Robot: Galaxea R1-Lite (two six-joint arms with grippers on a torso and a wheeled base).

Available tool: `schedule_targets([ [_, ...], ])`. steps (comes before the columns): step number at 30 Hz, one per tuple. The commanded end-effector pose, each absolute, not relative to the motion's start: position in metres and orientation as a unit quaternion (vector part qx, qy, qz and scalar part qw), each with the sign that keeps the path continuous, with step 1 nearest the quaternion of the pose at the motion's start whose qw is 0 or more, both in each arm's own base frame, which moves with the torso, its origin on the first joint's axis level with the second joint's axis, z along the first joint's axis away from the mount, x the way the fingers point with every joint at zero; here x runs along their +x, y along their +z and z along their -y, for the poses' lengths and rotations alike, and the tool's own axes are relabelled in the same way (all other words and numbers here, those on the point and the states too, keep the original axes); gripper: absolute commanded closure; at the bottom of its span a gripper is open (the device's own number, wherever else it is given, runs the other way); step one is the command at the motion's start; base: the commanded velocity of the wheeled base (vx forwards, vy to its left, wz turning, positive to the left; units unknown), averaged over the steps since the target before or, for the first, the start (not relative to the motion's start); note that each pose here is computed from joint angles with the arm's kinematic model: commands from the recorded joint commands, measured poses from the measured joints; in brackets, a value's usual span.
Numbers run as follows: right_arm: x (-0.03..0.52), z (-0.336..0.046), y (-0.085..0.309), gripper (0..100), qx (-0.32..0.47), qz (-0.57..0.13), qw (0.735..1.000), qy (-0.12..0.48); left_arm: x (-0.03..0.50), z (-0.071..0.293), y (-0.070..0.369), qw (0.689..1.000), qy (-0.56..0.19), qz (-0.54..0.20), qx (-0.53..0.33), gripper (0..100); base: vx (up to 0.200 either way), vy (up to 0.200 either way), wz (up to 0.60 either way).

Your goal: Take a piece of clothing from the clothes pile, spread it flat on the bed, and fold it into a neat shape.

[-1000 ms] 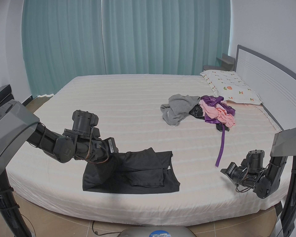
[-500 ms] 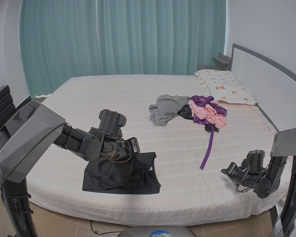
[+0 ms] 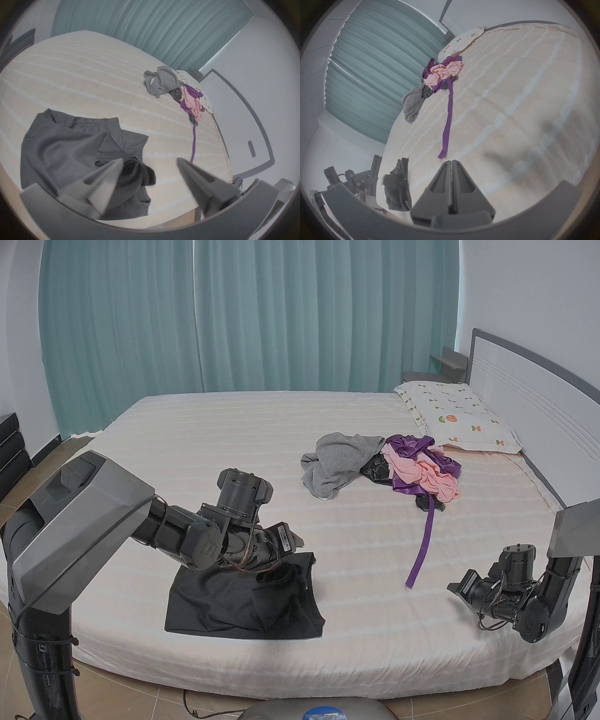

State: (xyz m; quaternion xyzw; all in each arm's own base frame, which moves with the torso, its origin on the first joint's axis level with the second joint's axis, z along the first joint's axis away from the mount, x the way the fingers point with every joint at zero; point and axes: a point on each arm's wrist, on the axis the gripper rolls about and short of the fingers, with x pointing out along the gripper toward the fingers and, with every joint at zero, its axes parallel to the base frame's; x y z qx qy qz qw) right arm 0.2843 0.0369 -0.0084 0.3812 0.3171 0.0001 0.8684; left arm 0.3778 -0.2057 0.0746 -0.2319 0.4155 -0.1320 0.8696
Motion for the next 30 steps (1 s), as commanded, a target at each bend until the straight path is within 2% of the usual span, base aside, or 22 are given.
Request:
schedule_targets([
  [1, 0.284, -0.037, -0.009, 100, 0.381, -0.317, 0.868, 0.000, 0.378, 0.212, 0.079, 0.867, -0.131, -0.411, -0.250, 0, 0.000, 0.000, 0.00],
  [5, 0.284, -0.037, -0.010, 100, 0.381, -0.319, 0.868, 0.000, 0.379, 0.211, 0.083, 0.873, -0.115, -0.399, -0.256, 0, 0.000, 0.000, 0.00],
  [9, 0.283, -0.038, -0.009, 100, 0.380, -0.318, 0.868, 0.002, 0.380, 0.194, 0.086, 0.873, -0.095, -0.398, -0.263, 0, 0.000, 0.000, 0.00],
  [16, 0.281, -0.042, -0.008, 100, 0.378, -0.322, 0.868, 0.009, 0.370, 0.168, 0.097, 0.851, -0.059, -0.402, -0.332, 0, 0.000, 0.000, 0.00],
  [17, 0.280, -0.044, -0.009, 100, 0.377, -0.324, 0.868, 0.010, 0.361, 0.163, 0.099, 0.837, -0.053, -0.412, -0.356, 0, 0.000, 0.000, 0.00],
  [22, 0.279, -0.044, -0.009, 100, 0.376, -0.327, 0.867, 0.011, 0.349, 0.139, 0.090, 0.819, -0.048, -0.431, -0.375, 0, 0.000, 0.000, 0.00],
  [26, 0.278, -0.048, -0.009, 100, 0.373, -0.329, 0.867, 0.017, 0.343, 0.121, 0.080, 0.782, -0.021, -0.449, -0.432, 0, 0.000, 0.000, 0.00],
  [30, 0.272, -0.062, -0.008, 100, 0.358, -0.331, 0.873, 0.020, 0.331, 0.107, 0.067, 0.751, -0.045, -0.470, -0.462, 0, 0.000, 0.200, 0.00],
])
